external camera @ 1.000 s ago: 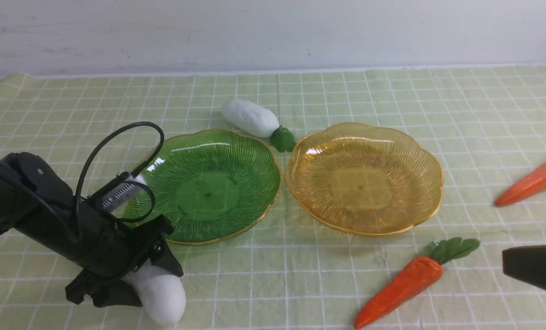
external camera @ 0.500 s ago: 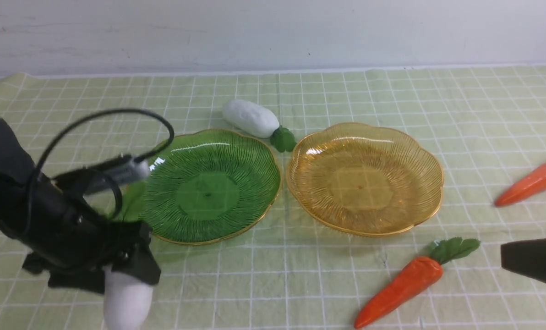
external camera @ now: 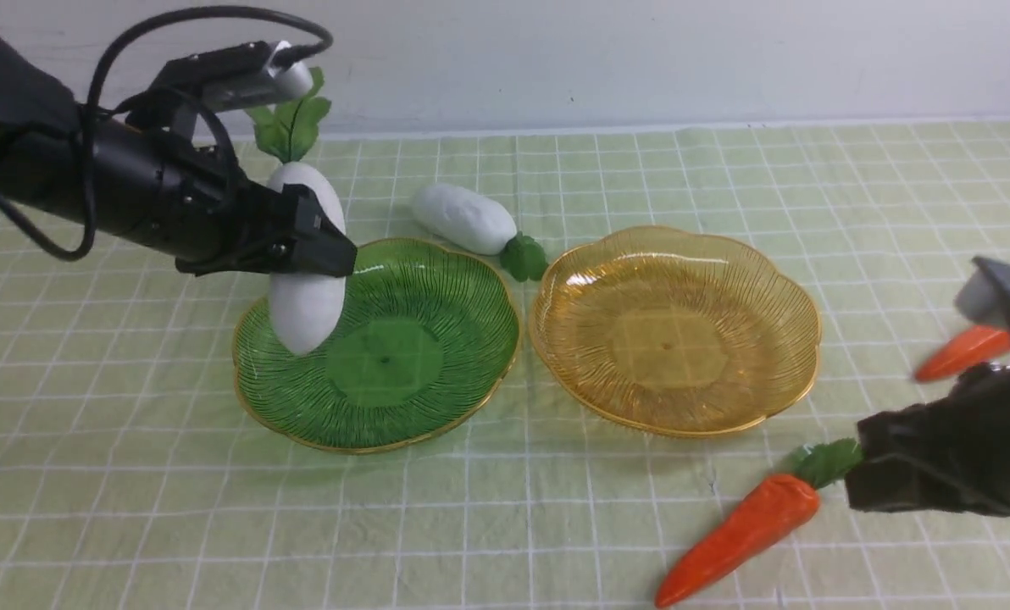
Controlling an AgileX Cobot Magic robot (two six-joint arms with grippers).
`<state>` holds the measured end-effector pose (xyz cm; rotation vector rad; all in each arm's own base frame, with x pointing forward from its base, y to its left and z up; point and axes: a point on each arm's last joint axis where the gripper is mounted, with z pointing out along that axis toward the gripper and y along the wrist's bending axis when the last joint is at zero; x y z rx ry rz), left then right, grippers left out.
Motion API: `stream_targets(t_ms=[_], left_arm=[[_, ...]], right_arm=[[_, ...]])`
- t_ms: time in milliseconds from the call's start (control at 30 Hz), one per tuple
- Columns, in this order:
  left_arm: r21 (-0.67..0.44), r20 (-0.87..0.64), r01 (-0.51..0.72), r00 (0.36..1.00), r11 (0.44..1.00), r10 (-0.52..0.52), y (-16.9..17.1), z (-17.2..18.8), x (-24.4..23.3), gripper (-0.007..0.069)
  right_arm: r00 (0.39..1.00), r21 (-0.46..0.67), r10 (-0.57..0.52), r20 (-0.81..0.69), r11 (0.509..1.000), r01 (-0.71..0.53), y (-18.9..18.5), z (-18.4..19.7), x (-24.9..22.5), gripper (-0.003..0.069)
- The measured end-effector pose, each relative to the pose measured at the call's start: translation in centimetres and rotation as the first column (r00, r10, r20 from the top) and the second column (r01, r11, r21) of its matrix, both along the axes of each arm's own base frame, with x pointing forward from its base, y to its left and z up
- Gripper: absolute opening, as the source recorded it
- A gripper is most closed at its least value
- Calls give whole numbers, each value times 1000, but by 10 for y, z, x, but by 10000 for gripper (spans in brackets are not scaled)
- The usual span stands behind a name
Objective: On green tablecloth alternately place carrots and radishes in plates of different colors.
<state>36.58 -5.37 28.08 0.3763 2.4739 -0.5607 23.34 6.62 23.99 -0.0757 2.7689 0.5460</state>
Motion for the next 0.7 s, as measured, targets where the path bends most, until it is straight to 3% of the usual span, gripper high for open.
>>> stream_targets(t_ms=[33, 100, 133, 200, 233, 300, 400, 600, 700], left_arm=[[2, -2, 3, 1000, 1000, -2, 0, -1, 1, 499], [19, -27, 32, 999, 999, -31, -2, -22, 20, 499], [20, -27, 33, 999, 999, -33, -2, -23, 21, 499], [33, -49, 60, 997, 998, -59, -4, -39, 30, 501], [34, -50, 64, 997, 997, -62, -5, -40, 30, 503], [44, -72, 96, 993, 994, -92, -9, -53, 34, 540], [45, -89, 110, 990, 993, -106, -12, -61, 35, 604], [45, -82, 118, 990, 992, -114, -14, -57, 38, 642], [13, -100, 114, 989, 993, -112, -16, -43, 40, 542]], right_arm=[[1000, -1, -1, 4, 1000, 1, 1, 0, 0, 156], [997, -16, -52, -52, 999, 52, 13, -23, 15, 270], [997, -17, -57, -57, 998, 56, 14, -25, 16, 288], [986, -22, -118, -118, 993, 116, 18, -41, 28, 412], [986, -23, -118, -121, 993, 116, 18, -42, 28, 422], [973, -32, -161, -163, 987, 158, 20, -54, 40, 534], [967, -42, -174, -186, 985, 170, 22, -65, 49, 604], [957, -61, -185, -223, 982, 176, 25, -83, 65, 632], [954, -73, -179, -240, 983, 166, 26, -88, 71, 553]])
